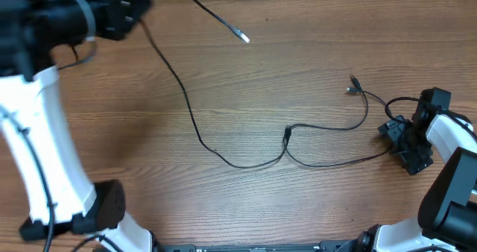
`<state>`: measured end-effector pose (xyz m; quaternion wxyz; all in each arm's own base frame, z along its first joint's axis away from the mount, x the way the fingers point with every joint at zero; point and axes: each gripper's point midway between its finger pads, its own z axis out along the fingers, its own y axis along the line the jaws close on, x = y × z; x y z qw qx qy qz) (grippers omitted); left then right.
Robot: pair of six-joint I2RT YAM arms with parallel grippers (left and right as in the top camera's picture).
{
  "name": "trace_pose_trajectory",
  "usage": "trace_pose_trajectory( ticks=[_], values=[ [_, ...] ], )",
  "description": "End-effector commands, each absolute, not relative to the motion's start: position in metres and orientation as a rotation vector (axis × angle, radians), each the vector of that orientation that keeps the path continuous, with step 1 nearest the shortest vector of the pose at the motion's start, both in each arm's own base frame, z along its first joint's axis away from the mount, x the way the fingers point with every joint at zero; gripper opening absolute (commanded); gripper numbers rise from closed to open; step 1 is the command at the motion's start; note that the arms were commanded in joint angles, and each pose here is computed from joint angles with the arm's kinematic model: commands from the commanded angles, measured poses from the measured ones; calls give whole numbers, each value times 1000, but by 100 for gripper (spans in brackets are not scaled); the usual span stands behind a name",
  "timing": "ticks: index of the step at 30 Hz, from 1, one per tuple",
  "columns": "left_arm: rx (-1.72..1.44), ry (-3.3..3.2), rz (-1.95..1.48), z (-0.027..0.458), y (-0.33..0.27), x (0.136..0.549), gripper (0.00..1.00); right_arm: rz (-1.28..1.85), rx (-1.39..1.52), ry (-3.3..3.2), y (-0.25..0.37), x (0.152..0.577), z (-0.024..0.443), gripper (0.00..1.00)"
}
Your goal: Untangle cables
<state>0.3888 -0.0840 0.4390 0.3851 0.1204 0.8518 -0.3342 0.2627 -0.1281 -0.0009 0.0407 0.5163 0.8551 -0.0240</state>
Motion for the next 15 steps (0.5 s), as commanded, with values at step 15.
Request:
trace_pose_trajectory(
  ticks=[15],
  values=[
    [413, 2633, -647, 310, -169, 406, 4, -26, 1582, 2624, -123, 264, 0, 100]
  ],
)
